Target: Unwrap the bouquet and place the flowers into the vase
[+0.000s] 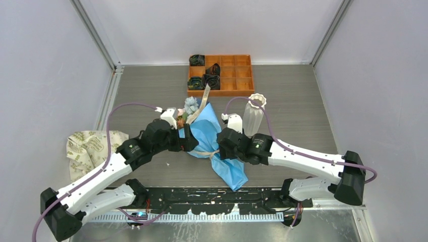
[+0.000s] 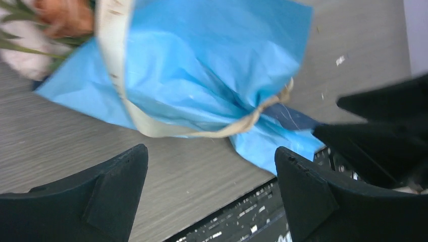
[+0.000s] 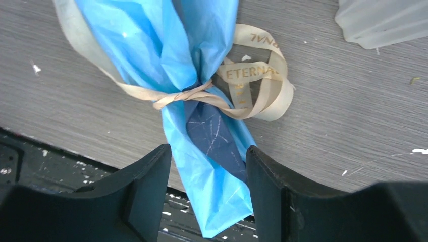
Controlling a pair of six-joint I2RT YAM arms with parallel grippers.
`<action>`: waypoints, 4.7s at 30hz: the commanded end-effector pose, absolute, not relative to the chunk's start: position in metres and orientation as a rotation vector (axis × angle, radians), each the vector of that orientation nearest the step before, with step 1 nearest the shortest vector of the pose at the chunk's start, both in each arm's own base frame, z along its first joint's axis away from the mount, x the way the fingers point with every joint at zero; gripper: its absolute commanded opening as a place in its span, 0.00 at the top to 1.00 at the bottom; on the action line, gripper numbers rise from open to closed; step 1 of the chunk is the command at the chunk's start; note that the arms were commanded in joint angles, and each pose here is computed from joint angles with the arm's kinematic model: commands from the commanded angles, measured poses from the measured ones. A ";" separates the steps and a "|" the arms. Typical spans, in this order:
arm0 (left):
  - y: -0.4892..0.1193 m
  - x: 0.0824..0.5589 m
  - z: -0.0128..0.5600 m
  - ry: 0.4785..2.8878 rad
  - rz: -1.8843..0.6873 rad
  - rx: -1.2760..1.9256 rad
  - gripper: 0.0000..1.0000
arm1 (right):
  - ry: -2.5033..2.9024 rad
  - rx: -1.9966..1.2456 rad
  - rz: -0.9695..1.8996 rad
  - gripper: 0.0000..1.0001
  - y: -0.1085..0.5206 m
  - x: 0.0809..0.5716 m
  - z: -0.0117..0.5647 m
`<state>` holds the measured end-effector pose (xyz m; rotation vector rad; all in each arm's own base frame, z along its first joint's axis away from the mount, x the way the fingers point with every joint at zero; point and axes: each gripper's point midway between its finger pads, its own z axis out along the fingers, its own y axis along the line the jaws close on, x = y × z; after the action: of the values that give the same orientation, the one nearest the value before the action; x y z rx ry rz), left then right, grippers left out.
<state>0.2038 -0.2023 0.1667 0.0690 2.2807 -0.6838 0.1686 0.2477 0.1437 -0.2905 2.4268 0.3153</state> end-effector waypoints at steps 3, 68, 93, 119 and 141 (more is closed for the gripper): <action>-0.250 0.178 0.159 2.284 -0.750 0.358 0.05 | 2.406 -0.203 0.195 0.42 0.242 0.183 0.133; -0.175 0.232 0.093 2.303 -0.045 0.017 1.00 | 2.621 -0.354 0.394 0.72 0.292 0.154 0.048; -0.166 0.221 0.062 2.350 -0.085 -0.010 1.00 | 2.495 -0.438 0.625 0.57 0.406 0.232 0.081; -0.167 0.226 0.049 2.385 -0.093 -0.018 1.00 | 2.462 -0.464 0.836 0.51 0.416 0.212 0.112; -0.154 0.231 0.059 2.356 -0.111 -0.070 1.00 | 2.395 -0.395 0.717 0.90 0.419 0.254 0.104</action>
<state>0.2211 -0.1526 0.0530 -0.0422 2.3933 -0.0815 0.2295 0.4134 0.0649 -0.4571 2.5319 0.6954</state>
